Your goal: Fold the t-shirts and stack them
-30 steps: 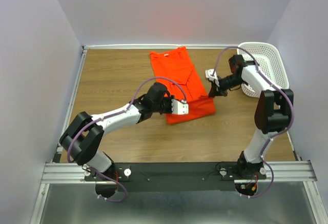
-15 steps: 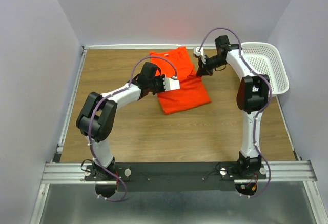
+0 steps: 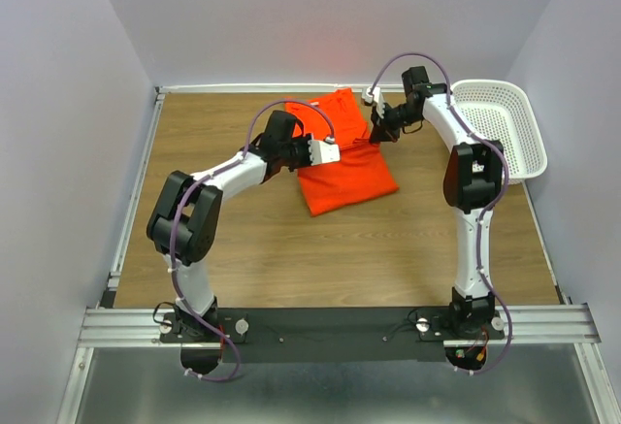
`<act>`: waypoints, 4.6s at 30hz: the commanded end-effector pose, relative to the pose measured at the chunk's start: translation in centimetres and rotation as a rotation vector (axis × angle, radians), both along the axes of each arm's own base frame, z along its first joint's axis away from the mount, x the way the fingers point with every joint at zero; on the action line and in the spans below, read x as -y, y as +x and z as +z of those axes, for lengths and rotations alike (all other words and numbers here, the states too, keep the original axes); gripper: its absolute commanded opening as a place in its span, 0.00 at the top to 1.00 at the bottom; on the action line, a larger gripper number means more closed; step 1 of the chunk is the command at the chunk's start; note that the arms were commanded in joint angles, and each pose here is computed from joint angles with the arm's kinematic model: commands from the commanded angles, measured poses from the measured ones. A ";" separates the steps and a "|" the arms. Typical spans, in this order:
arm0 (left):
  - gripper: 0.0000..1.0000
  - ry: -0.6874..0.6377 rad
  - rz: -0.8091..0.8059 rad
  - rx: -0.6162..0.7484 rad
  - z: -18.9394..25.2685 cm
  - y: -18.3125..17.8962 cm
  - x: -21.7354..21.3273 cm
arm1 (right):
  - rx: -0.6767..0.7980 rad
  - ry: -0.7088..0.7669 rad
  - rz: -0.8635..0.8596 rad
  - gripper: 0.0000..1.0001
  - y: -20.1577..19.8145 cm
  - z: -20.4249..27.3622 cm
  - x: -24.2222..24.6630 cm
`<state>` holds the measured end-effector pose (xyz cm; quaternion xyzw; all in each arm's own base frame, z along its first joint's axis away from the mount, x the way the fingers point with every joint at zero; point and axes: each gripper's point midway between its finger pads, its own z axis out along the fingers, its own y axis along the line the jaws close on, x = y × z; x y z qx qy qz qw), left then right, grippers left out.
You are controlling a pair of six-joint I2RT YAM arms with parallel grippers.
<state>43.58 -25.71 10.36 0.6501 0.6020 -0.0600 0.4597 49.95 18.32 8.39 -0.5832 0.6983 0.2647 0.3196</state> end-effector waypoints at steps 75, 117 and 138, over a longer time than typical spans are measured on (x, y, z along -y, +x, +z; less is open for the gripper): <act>0.09 -0.066 0.060 0.458 12.4 -3.4 -3.2 | 0.349 0.074 0.299 0.00 -8.1 3.9 -0.5; 0.29 0.309 -0.186 0.202 -7.9 -8.7 2.4 | 0.171 -0.234 0.341 0.32 -10.2 -6.5 4.1; 1.00 0.224 -0.434 0.117 -6.2 -17.5 6.0 | -0.054 -0.273 0.373 0.99 -19.2 -6.1 6.4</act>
